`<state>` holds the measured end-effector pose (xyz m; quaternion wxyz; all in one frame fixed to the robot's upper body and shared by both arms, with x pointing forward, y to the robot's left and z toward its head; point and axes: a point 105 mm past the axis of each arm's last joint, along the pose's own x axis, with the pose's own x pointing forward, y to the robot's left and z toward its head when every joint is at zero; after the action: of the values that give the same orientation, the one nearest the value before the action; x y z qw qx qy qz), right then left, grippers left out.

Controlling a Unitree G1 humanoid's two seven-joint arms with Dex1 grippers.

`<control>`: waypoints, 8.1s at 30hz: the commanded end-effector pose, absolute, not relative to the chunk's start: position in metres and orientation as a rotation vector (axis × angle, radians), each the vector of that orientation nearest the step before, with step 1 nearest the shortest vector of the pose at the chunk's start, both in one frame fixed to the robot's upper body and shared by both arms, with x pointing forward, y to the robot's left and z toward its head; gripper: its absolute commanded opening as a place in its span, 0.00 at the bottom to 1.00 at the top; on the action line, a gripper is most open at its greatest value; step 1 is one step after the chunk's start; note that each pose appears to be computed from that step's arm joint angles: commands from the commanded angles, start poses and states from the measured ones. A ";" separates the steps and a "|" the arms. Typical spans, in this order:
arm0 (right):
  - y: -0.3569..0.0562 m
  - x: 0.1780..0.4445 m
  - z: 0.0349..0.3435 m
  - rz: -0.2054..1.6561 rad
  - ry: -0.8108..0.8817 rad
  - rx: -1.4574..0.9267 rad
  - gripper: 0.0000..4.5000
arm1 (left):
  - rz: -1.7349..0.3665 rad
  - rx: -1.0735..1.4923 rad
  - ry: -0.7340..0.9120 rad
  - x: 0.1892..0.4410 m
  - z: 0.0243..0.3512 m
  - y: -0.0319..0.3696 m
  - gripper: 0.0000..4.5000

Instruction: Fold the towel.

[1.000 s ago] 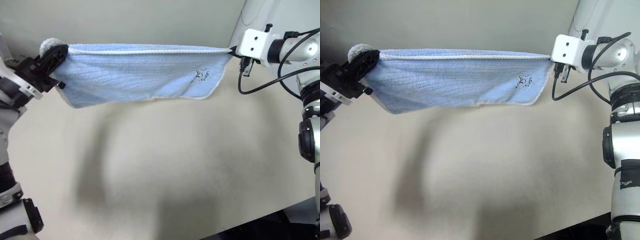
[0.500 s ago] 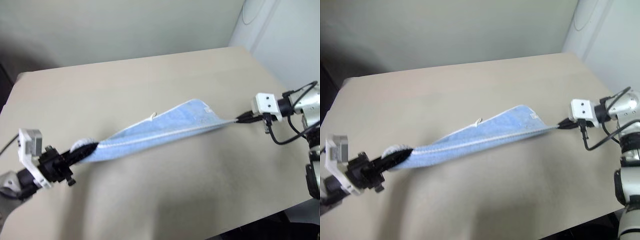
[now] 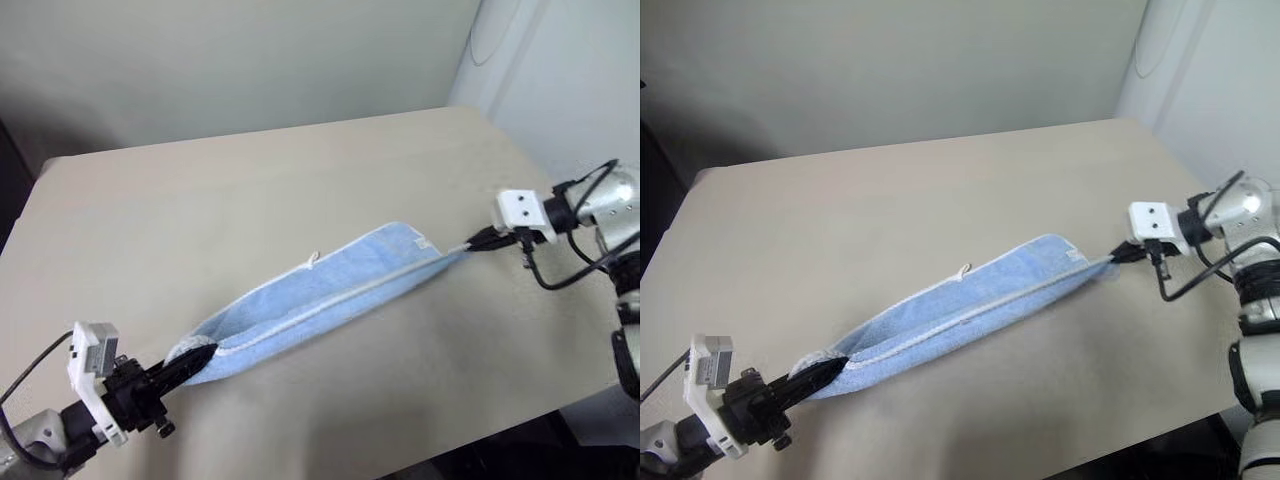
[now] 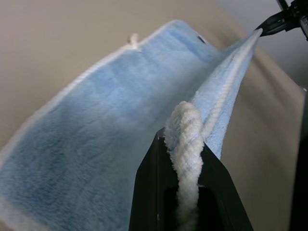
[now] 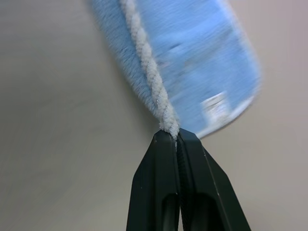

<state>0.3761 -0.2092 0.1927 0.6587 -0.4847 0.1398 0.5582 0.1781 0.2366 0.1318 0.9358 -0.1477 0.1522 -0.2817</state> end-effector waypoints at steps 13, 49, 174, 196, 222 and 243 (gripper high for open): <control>-0.167 0.437 0.196 0.968 0.264 -1.274 0.00 | -0.328 -0.204 0.224 0.227 0.125 0.272 0.00; -0.187 0.446 0.221 0.752 0.065 -1.159 0.99 | -0.242 -0.176 0.324 0.199 0.091 0.278 1.00; -0.067 0.324 0.144 1.299 0.334 -0.620 0.30 | -0.577 -0.110 -0.019 0.242 0.166 0.178 1.00; -0.104 0.347 0.195 1.150 0.215 -0.256 0.34 | -0.591 -0.118 0.000 0.246 0.162 0.181 1.00; -0.089 0.357 0.175 1.201 0.054 -0.054 0.01 | -0.372 -0.756 0.219 0.181 0.132 0.210 1.00; -0.085 0.357 0.205 1.149 -0.043 -0.002 0.01 | -0.281 -0.893 0.557 0.213 0.077 0.169 1.00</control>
<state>0.3598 -0.0843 0.1889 0.8400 0.0038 0.0101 0.5425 0.2115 0.1666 0.0900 0.8575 -0.4242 0.2444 -0.1582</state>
